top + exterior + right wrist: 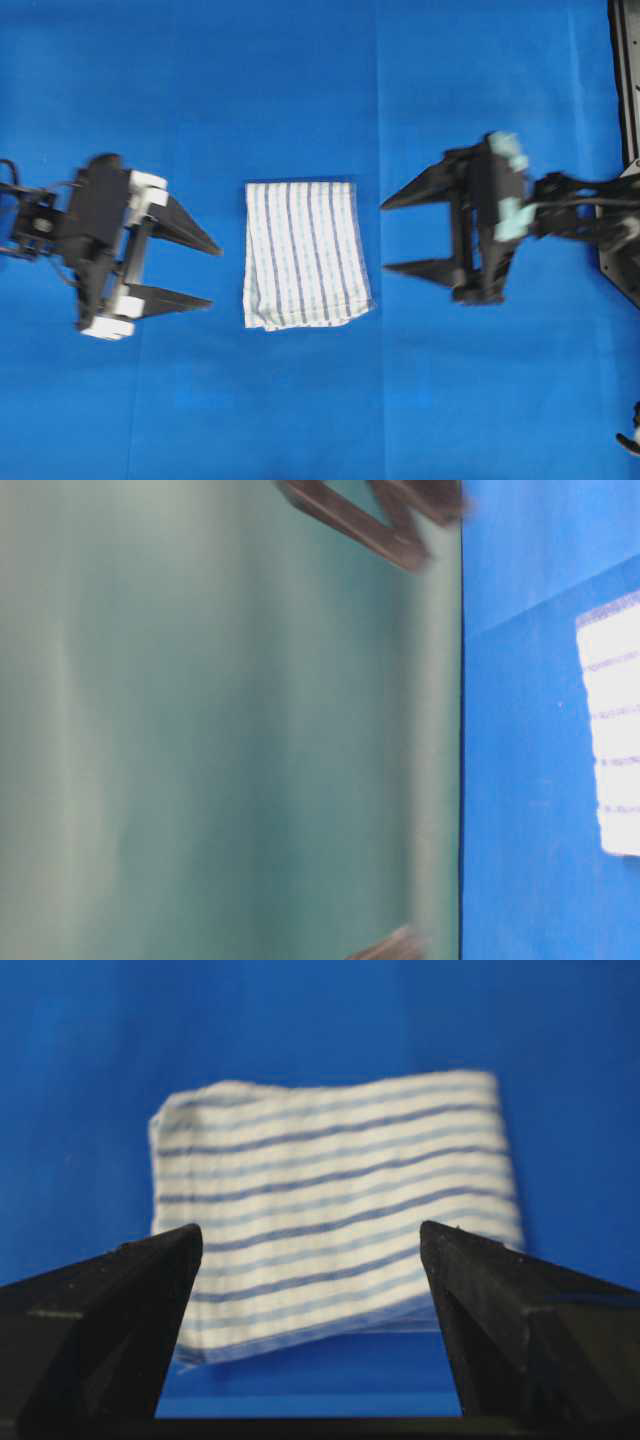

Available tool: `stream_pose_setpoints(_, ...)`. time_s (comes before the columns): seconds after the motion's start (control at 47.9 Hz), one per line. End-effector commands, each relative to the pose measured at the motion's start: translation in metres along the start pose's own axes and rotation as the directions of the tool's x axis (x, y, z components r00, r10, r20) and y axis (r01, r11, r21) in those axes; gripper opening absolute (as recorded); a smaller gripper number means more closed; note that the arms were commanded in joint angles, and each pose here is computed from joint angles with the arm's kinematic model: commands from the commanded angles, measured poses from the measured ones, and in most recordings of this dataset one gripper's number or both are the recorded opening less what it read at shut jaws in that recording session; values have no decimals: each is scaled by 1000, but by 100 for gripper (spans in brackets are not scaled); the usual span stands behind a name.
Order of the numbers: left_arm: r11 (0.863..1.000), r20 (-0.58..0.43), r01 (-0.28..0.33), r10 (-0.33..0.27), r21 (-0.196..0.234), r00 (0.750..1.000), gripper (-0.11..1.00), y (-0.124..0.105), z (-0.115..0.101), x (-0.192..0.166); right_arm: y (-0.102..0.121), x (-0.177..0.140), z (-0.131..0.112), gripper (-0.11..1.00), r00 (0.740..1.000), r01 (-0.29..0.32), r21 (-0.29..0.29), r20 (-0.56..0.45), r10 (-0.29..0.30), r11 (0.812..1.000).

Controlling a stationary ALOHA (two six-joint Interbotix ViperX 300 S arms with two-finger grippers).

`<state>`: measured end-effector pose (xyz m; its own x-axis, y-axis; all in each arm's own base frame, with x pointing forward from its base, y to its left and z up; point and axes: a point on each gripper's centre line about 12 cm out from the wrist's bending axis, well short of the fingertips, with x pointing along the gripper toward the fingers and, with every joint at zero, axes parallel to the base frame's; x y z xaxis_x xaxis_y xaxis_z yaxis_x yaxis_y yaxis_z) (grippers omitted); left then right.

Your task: Fold the blue towel.

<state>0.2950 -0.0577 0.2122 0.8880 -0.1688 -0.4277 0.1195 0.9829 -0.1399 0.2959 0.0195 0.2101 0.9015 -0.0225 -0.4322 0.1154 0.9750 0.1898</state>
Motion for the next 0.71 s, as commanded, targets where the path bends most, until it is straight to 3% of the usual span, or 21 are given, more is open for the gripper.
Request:
stream_pose_setpoints(0.0,1000,66,6,-6,10,998,67,0,11,-18,-5,-21,12,88,997,0,-2,75,0,1000)
stream_pose_setpoints(0.334,1000,209,-20,16,18,978,67,12,0,-80,-20,-82,2,88,983,-23,-50,179,31,999)
stream_pose_setpoints(0.564,994,281,-67,40,88,959,67,21,-22,-110,-31,-100,-28,88,981,-15,-49,192,24,999)
stream_pose_setpoints(0.689,992,290,-84,52,98,956,67,24,-35,-117,-36,-101,-43,88,984,0,-50,176,9,999)
